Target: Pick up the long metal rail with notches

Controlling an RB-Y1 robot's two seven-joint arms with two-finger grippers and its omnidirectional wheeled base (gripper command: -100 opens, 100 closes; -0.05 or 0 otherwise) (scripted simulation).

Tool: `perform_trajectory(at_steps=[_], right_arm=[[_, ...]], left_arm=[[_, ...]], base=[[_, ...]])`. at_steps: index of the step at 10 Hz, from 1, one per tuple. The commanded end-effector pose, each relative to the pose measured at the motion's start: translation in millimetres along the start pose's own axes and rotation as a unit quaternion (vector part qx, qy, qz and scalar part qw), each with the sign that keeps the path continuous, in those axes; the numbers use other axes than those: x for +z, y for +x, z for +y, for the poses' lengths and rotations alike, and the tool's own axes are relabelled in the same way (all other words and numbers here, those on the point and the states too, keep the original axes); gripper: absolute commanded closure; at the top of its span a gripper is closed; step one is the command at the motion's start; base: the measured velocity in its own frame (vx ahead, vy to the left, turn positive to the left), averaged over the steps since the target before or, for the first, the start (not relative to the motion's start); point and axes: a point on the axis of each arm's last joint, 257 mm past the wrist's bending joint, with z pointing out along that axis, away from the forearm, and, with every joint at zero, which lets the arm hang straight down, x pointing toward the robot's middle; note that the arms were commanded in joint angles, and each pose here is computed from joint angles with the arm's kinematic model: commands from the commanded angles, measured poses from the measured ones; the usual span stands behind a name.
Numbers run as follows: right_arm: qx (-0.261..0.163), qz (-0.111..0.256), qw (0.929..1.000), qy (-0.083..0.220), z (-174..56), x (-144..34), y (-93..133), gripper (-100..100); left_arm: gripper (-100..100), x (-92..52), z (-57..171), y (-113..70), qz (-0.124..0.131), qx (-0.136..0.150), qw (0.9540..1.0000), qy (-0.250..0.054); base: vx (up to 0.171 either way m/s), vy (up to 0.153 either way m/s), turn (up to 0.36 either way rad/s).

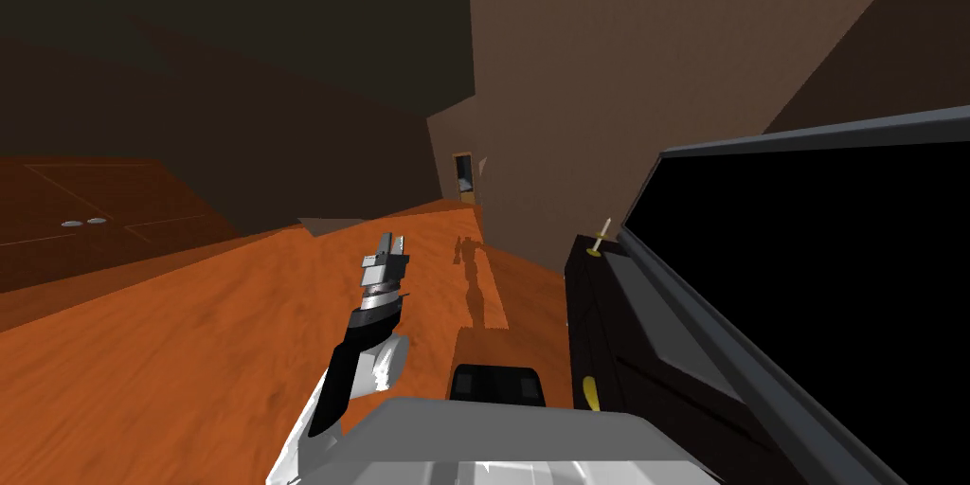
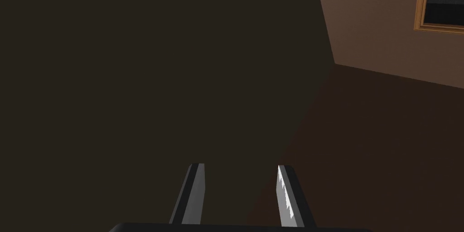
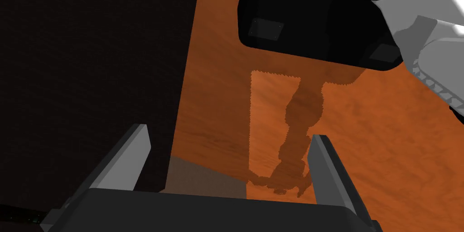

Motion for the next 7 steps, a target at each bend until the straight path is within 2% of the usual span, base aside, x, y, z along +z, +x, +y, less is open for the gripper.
perform_trajectory(at_steps=[1,3,4,6,7], right_arm=[[-0.031,0.032,0.9989,0.014,-19,-8.1,25,-100],[-0.082,0.083,0.9927,0.033,-54,-27.4,64,-100],[-0.082,0.083,0.9927,0.033,-54,-27.4,64,-100],[-0.125,0.126,0.9830,0.045,-85,-47.9,94,-100],[-0.125,0.126,0.9830,0.045,-85,-47.9,94,-100]], left_arm=[[0,0.0,0,0.0,0.000,0.000,1.0000,0.000],[0,0.0,0,0.0,0.000,0.000,1.0000,0.000],[0,0.0,0,0.0,0.000,0.000,1.0000,0.000],[0,0.0,0,0.0,0.000,0.000,1.0000,0.000],[0,0.0,0,0.0,0.000,0.000,1.0000,0.000]], base=[[0.041,-0.043,0.295],[0.052,-0.088,0.414],[0.034,-0.077,0.100],[0.049,-0.057,0.285],[0.032,-0.074,0.127]])
